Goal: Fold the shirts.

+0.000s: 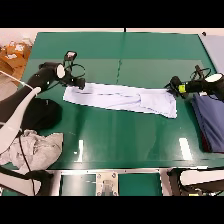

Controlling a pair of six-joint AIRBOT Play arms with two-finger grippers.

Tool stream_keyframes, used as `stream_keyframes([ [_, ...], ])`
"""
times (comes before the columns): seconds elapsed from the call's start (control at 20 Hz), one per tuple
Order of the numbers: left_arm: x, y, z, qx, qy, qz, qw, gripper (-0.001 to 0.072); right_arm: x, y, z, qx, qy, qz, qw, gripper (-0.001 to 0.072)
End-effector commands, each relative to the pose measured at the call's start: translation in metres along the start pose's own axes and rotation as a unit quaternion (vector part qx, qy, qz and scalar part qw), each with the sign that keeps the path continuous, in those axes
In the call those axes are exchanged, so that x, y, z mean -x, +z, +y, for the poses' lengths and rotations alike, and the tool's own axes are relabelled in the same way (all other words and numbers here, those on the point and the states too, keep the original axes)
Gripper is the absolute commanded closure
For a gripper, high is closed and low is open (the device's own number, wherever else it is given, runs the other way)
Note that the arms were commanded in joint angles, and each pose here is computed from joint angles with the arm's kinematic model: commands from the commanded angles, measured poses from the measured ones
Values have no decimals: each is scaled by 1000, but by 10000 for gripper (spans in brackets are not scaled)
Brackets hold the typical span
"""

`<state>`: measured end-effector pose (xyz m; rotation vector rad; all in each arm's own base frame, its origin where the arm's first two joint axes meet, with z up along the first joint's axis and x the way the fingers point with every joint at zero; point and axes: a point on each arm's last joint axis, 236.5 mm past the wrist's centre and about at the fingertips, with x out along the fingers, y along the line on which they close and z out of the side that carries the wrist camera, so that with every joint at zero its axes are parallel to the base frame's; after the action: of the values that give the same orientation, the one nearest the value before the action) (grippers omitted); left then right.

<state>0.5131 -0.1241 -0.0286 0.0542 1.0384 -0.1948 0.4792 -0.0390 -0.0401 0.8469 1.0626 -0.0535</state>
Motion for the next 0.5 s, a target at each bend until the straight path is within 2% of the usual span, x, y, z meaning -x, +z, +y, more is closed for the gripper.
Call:
stream_keyframes([
  [0.0, 14, 24, 56, 37, 53, 0, 998, -5, 13, 40, -2, 36, 19, -16, 999, 271],
  [0.05, 28, 21, 78, 57, 66, 20, 996, -6, 26, 39, -7, 50, 23, 3, 998, 147],
  [0.1, 39, 18, 94, 80, 71, 37, 994, -5, 39, 34, -17, 63, 28, 27, 997, 120],
  [0.25, 54, -2, 115, 118, 69, 83, 987, -5, 58, 18, -62, 49, 28, 69, 996, 113],
  [0.4, 54, -8, 101, 123, 45, 101, 986, -5, 44, -21, -99, 40, 43, 127, 990, 91],
  [0.45, 53, -5, 92, 132, 25, 96, 986, -5, 35, -36, -103, 40, 57, 147, 987, 35],
])
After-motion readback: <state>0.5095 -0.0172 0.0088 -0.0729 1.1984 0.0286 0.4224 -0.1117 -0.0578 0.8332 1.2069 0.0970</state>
